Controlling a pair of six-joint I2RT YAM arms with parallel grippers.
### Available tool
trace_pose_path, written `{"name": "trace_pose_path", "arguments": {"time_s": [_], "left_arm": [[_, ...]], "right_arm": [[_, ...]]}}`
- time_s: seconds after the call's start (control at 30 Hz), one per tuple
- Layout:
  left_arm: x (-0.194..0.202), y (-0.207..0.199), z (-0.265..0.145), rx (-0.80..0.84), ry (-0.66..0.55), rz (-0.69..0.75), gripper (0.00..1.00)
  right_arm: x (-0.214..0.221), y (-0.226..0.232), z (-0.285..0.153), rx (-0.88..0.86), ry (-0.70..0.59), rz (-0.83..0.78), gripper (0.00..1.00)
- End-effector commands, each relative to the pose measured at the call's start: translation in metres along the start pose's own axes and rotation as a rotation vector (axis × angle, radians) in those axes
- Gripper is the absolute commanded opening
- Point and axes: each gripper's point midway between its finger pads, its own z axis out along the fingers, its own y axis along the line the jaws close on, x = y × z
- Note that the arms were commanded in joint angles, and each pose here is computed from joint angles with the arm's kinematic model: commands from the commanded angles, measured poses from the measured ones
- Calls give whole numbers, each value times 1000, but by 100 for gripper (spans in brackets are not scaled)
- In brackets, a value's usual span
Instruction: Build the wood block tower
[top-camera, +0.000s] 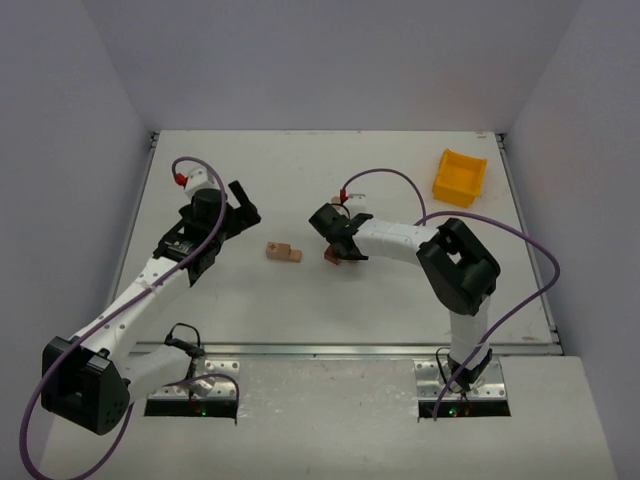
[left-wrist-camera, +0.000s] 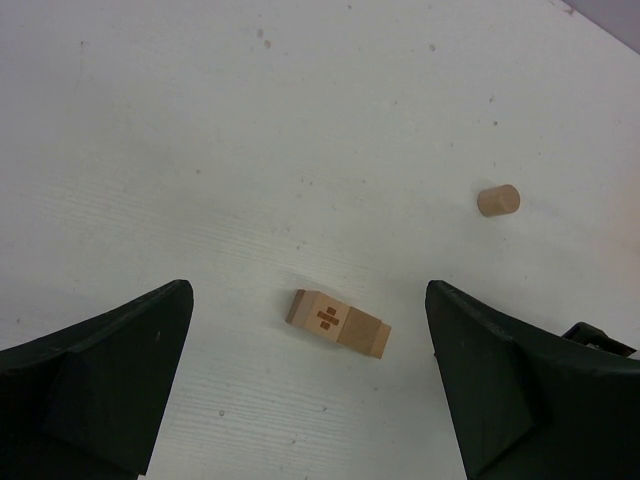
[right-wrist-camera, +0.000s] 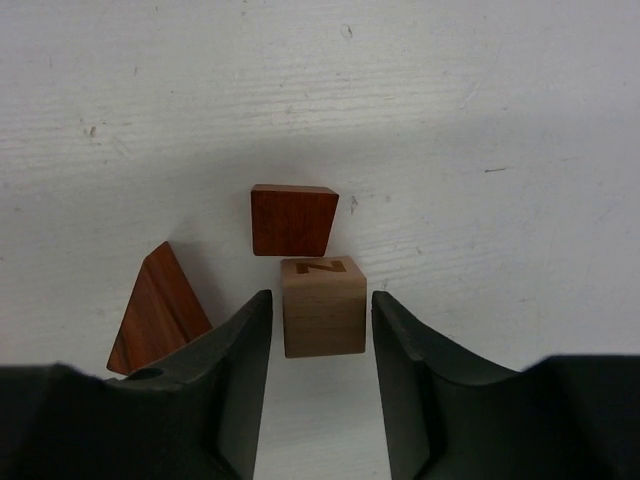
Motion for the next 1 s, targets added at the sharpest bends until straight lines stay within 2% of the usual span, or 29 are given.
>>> {"name": "trace_pose_path", "arguments": {"time_s": [0.0,0.17,0.3,0.33,0.43,0.47,0.53,0.6,0.63,0.7,0.73,0.8,0.97], "left_arm": [[-9,-6,2,31,-29,-10,100],[-8,-7,3,33,-27,-9,100],[-7,-7,3,34,-25,-6,100],[-7,-7,3,34,-25,-5,100],[-7,-8,3,41,-23,0,100],[-6,-8,3,45,-20,4,100],[-5,-9,3,52,-17,9,100],[-3,-10,4,65,-14,14,100],[-2,-11,5,71,-12,17,100],[-1,-10,5,72,-13,23,100],[-2,-10,4,73,-18,25,100],[-3,-9,4,68,-26,29,100],[-4,-6,5,60,-46,28,100]], "right_arm": [[-19,1,-11,-16,-54,31,36],[-24,1,-13,-21,-65,22,33],[-33,2,-19,-48,-100,-23,19],[-34,1,-22,-53,-104,-24,18],[-60,15,-35,-192,-233,-261,15],[-69,25,-44,-280,-297,-383,11],[-66,44,-60,-442,-344,-504,11],[-43,73,-86,-742,-433,-923,15],[-34,81,-96,-837,-470,-1026,14],[-29,100,-118,-1007,-509,-1130,10],[-19,98,-116,-1033,-450,-1176,9],[-17,109,-120,-1102,-416,-1260,5],[-15,129,-126,-1212,-404,-1273,4]]}}
